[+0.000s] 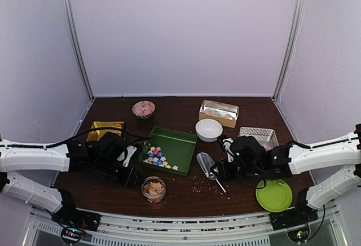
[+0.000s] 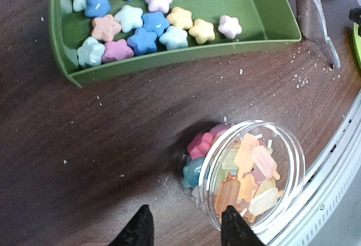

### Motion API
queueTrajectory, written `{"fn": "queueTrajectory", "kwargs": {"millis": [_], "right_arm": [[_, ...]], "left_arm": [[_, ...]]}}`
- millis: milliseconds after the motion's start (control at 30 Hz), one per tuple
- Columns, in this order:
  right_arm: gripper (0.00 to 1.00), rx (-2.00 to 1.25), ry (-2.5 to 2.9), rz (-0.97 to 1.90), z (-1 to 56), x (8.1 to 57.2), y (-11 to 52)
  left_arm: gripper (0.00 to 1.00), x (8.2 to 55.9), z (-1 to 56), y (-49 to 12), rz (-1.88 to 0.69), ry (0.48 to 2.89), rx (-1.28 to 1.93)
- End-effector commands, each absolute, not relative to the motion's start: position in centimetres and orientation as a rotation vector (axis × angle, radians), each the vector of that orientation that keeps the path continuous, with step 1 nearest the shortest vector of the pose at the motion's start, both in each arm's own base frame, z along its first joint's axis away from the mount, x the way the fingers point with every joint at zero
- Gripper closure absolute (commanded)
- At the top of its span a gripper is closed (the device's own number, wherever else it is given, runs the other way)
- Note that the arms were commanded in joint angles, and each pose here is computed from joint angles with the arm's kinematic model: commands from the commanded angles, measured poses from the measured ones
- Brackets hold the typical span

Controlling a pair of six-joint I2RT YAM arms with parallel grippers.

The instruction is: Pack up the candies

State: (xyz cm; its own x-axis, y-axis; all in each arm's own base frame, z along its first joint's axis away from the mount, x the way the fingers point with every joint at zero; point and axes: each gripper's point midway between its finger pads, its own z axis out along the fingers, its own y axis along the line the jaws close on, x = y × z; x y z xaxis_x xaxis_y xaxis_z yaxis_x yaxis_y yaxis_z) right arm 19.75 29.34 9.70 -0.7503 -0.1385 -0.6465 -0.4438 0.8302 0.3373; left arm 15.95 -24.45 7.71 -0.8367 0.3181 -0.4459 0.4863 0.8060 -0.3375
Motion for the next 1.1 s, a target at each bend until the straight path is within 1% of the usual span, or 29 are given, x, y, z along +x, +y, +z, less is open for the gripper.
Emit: {"fn": "queueTrajectory", "kwargs": {"millis": [0, 67, 200, 400, 633, 767, 800, 833, 900, 933, 967, 1000, 1067], "right_arm": [[0.60, -0.424, 2.365, 0.656, 9.8, 19.7, 30.5], [0.60, -0.438, 2.372, 0.657, 9.7, 19.5, 30.7], [0.60, -0.459, 2.383, 0.646, 9.4, 19.3, 31.0], [0.61, -0.469, 2.396, 0.622, 9.2, 19.1, 30.5], [0.61, -0.459, 2.399, 0.611, 9.3, 19.1, 30.2], [0.61, -0.460, 2.393, 0.628, 9.8, 19.0, 30.4], [0.61, -0.474, 2.396, 0.633, 9.7, 18.9, 30.4], [0.60, -0.504, 2.402, 0.640, 9.4, 18.6, 30.6], [0.61, -0.537, 2.437, 0.604, 8.2, 18.1, 30.2], [0.61, -0.530, 2.463, 0.548, 7.4, 18.1, 29.5], [0.61, -0.517, 2.491, 0.485, 6.5, 18.2, 28.7], [0.61, -0.507, 2.506, 0.438, 5.9, 18.3, 28.0], [0.61, -0.494, 2.540, 0.371, 4.6, 18.2, 27.0]], "left_arm": [[0.59, 14.8, 6.9, -24.2, -0.648, 2.660, 0.626], [0.62, 14.4, 6.8, -24.3, -0.666, 2.666, 0.631], [0.71, 13.9, 6.8, -25.4, -0.717, 2.654, 0.659], [0.83, 13.8, 6.2, -27.3, -0.709, 2.668, 0.717], [0.90, 14.9, 6.6, -31.2, -0.732, 2.636, 0.774], [0.91, 16.2, 7.5, -33.0, -0.723, 2.594, 0.769], [0.89, 16.6, 7.9, -33.1, -0.714, 2.583, 0.762], [0.84, 16.9, 8.2, -33.0, -0.700, 2.572, 0.752], [0.64, 17.4, 9.1, -32.5, -0.673, 2.542, 0.726], [0.56, 17.7, 9.5, -32.1, -0.655, 2.525, 0.707], [0.50, 17.8, 9.8, -31.7, -0.644, 2.512, 0.691], [0.45, 18.0, 10.2, -31.3, -0.636, 2.499, 0.671], [0.40, 18.2, 10.7, -30.4, -0.610, 2.484, 0.632]]}}
